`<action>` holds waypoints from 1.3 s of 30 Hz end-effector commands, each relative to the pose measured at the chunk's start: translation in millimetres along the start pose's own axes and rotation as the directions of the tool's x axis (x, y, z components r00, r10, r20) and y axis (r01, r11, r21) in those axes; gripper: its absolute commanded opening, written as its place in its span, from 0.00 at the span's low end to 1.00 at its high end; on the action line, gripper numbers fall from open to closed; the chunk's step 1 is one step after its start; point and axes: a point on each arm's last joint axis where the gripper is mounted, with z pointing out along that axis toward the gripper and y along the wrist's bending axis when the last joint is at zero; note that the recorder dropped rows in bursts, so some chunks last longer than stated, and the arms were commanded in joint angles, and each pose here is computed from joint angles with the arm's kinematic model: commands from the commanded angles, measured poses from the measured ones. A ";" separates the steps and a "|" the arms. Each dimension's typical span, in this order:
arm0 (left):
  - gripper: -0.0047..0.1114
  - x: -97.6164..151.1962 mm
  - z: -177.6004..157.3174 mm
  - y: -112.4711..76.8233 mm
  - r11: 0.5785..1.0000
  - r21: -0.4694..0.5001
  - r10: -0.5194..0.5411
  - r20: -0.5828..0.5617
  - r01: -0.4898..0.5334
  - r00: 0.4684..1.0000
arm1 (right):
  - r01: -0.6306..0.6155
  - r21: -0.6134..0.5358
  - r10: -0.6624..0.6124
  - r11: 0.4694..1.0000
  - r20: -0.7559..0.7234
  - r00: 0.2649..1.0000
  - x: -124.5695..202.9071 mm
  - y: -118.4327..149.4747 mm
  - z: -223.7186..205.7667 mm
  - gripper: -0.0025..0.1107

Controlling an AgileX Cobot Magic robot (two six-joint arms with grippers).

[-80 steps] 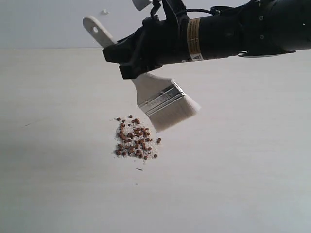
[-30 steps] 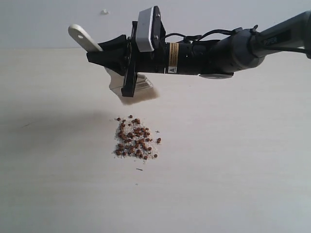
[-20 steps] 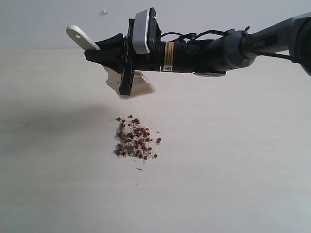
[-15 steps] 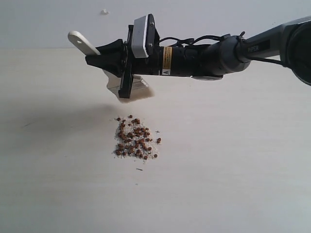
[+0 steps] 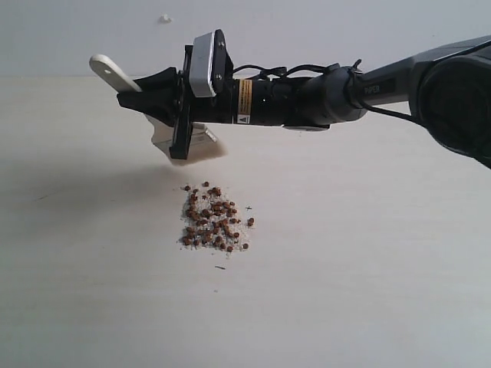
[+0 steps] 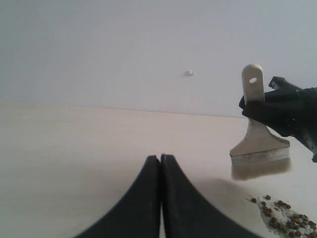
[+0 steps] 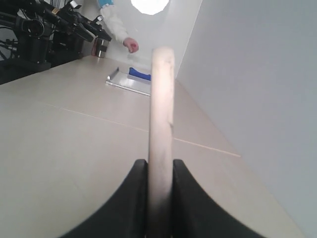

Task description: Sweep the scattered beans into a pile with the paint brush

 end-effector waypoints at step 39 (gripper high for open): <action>0.04 0.9 -0.3 -0.2 1.000 0.006 0.002 0.002 -0.002 1.000 | -0.169 -0.111 0.163 0.979 -0.057 0.985 -29.1 0.8 -0.3 0.02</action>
